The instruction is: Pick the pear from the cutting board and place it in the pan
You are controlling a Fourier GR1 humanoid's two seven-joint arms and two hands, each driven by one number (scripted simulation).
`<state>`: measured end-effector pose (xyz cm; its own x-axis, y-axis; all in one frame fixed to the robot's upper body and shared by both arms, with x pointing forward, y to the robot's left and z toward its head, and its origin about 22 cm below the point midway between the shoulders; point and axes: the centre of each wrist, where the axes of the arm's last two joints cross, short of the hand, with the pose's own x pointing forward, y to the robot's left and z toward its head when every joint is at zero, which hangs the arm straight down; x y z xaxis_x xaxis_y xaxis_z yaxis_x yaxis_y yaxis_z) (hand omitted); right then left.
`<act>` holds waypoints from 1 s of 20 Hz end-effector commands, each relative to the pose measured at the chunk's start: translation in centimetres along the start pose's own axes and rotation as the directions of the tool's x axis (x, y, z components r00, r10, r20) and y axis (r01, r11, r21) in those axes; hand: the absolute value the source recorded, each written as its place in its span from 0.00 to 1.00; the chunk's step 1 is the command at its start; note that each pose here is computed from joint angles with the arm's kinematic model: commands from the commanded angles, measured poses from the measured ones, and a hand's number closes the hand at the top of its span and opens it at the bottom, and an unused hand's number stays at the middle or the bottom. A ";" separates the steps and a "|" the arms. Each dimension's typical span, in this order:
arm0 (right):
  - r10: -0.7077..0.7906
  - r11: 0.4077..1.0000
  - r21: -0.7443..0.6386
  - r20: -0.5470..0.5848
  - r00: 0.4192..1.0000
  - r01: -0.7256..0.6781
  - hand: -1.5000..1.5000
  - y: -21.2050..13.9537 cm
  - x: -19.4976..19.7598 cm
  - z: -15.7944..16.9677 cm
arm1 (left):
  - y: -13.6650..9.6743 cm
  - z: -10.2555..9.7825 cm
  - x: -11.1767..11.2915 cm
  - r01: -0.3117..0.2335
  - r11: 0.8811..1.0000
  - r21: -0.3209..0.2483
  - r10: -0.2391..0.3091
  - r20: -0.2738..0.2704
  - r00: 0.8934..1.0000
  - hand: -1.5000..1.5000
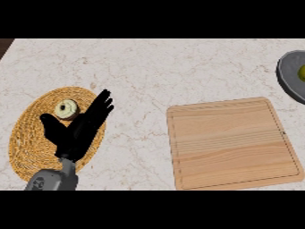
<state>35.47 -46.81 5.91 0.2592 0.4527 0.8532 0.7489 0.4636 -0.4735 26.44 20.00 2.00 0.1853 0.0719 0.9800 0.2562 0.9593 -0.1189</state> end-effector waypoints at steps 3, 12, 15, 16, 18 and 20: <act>-0.207 0.976 0.053 -0.044 0.977 0.209 0.00 -3.9 -3.3 -0.4 | 0.0 0.1 -0.4 -0.010 1.000 0.019 0.010 0.003 1.000 0.50; -0.295 0.917 0.267 -0.048 0.954 0.297 0.00 -8.9 -8.4 0.9 | 0.9 0.6 -0.9 0.011 0.999 0.040 -0.010 -0.022 1.000 0.50; -0.320 0.901 0.298 -0.035 0.947 0.316 0.00 -10.9 -9.8 1.2 | 0.4 0.5 -0.5 -0.005 0.999 0.037 0.006 -0.016 1.000 0.50; -0.330 0.903 0.280 -0.034 0.943 0.326 0.00 -10.9 -10.7 1.9 | 1.2 -0.2 -0.1 -0.007 0.999 0.053 0.009 -0.021 1.000 0.50; -0.307 0.908 0.298 0.000 0.952 0.293 0.00 -13.2 -10.5 1.1 | 1.6 1.1 0.7 0.011 0.999 0.044 -0.011 -0.003 1.000 0.50; -0.303 0.901 0.325 -0.006 0.953 0.288 0.00 -13.4 -11.0 1.5 | 0.7 1.6 -0.2 -0.010 0.999 0.035 0.011 -0.028 1.000 0.50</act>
<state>23.59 -55.50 2.24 0.0320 0.2773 0.9603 0.5774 0.7791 -0.2442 25.94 21.02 1.58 0.1978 0.0697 0.9778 0.2194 0.9690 -0.1134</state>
